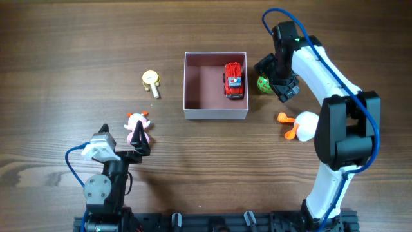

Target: Pack container

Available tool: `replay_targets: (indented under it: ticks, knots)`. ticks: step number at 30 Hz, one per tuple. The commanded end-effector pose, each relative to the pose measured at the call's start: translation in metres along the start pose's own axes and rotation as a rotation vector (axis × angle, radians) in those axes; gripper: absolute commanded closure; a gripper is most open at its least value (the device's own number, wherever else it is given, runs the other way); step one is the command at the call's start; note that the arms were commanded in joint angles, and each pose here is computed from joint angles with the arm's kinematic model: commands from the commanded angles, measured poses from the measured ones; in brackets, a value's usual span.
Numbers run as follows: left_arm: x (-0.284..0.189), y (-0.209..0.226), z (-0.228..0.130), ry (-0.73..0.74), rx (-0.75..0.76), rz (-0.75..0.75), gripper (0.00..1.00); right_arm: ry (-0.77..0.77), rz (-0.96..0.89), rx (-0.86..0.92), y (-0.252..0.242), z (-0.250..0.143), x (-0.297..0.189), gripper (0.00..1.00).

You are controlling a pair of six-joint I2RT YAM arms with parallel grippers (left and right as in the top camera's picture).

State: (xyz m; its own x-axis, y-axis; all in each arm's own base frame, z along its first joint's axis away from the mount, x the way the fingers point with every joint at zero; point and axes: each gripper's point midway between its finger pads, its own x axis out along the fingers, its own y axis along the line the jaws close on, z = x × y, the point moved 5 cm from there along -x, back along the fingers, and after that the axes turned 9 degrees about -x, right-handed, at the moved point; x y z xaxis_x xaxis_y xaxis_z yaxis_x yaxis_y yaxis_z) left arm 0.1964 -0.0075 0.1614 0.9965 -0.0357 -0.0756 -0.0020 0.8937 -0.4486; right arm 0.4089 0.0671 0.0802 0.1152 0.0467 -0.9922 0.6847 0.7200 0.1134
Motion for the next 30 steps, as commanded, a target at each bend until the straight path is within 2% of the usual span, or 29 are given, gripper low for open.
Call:
replay_targets:
  ticks: [1,5,8,10,12,15,20,26,30]
  knots:
    - [0.0,0.002,0.0,-0.005,-0.005,0.007,0.0,0.039,-0.014,-0.014,-0.001,-0.006,0.013,0.0]
    - [0.0,0.002,0.0,-0.005,-0.005,0.007,0.0,0.046,-0.018,-0.033,-0.002,-0.006,0.017,0.02]
    - [0.0,0.002,0.0,-0.005,-0.005,0.007,0.0,0.045,-0.016,-0.04,-0.001,-0.006,0.017,0.14]
    - [0.0,0.002,0.0,-0.005,-0.005,0.007,0.0,0.045,-0.015,-0.044,-0.001,-0.006,0.017,0.26]
    - [0.0,0.002,0.0,-0.005,-0.005,0.007,0.0,0.044,-0.014,-0.06,-0.001,-0.006,0.017,0.29]
    - [0.0,0.002,0.0,-0.005,-0.005,0.007,0.0,0.045,-0.014,-0.085,-0.001,-0.006,0.017,0.28]
    - [0.0,0.002,0.0,-0.005,-0.005,0.007,0.0,0.045,-0.015,-0.087,-0.001,-0.006,0.017,0.18]
    - [0.0,0.002,0.0,-0.005,-0.005,0.007,0.0,0.054,-0.012,-0.112,-0.001,-0.006,0.015,0.0]
    - [0.0,0.002,0.0,-0.005,-0.005,0.007,0.0,0.038,0.001,-0.107,0.003,0.004,-0.004,0.0]
